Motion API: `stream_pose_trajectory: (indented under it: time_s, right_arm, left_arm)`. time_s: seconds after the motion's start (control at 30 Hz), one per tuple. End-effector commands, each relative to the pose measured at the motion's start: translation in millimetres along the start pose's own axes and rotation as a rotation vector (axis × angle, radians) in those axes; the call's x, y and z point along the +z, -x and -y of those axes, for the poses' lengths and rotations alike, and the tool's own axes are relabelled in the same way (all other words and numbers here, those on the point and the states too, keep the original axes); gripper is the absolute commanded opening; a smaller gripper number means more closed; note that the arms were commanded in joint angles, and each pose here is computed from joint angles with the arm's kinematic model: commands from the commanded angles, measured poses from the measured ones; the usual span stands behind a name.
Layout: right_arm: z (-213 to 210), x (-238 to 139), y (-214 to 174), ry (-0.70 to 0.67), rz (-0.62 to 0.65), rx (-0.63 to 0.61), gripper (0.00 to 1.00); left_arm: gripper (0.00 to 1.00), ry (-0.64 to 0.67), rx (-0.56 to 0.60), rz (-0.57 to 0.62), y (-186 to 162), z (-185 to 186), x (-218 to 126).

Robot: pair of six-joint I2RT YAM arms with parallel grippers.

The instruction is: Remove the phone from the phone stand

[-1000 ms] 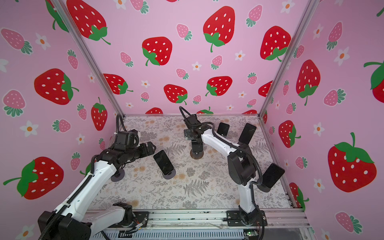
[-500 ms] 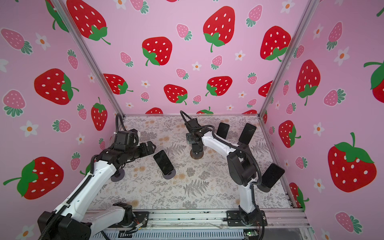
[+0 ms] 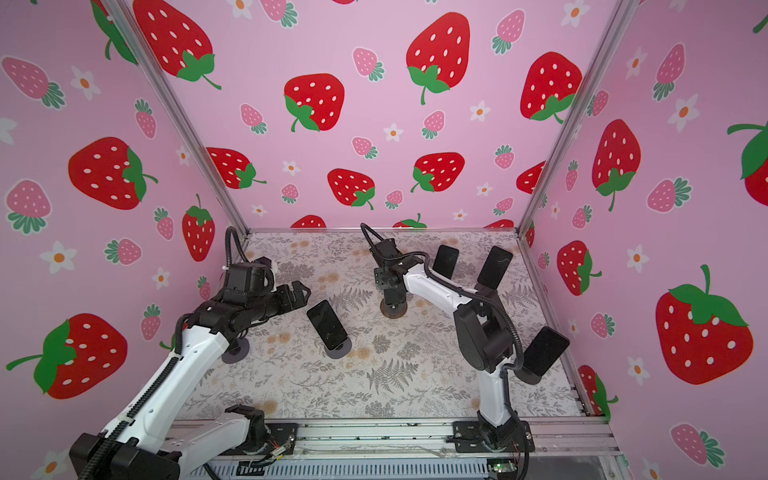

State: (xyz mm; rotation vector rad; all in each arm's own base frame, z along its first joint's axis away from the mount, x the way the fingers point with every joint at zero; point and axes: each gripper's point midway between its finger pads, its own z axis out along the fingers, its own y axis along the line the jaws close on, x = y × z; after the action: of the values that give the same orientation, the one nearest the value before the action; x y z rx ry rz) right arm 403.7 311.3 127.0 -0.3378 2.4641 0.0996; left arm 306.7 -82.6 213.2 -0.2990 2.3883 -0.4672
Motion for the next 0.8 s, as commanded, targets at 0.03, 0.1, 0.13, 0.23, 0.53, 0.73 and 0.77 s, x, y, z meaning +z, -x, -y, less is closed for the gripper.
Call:
stream_pose_trajectory:
  time_s: [0.03, 0.1, 0.13, 0.23, 0.53, 0.73, 0.77]
  right_arm:
    - [5.4, -30.4, 20.9, 0.016, 0.055, 0.017, 0.68]
    - [5.6, -36.6, 26.1, 0.019, 0.066, 0.014, 0.68]
    - [6.3, -39.4, 28.3, 0.019, 0.074, 0.014, 0.68]
    - [7.6, -50.8, 36.8, 0.024, 0.101, 0.019, 0.68]
    - [7.0, -77.5, 48.7, 0.061, 0.129, 0.01, 0.68]
    - [8.9, -94.7, 43.2, 0.085, 0.128, -0.043, 0.68]
    - [8.5, -96.6, 40.4, 0.093, 0.124, -0.054, 0.68]
  left_arm:
    - [0.99, -0.034, -0.006, 0.026, 12.0, 10.8, -5.6]
    - [0.99, -0.062, 0.003, 0.016, 12.0, 16.2, -4.9]
    - [0.99, -0.064, 0.002, 0.014, 12.8, 17.2, -5.3]
    - [0.99, -0.063, 0.001, 0.012, 14.9, 18.5, -7.3]
    - [0.99, -0.064, 0.007, 0.057, 27.0, 22.8, -16.9]
    - [0.99, -0.05, 0.013, 0.115, 39.7, 22.6, -23.8]
    - [0.99, -0.048, 0.013, 0.123, 42.0, 22.6, -23.1]
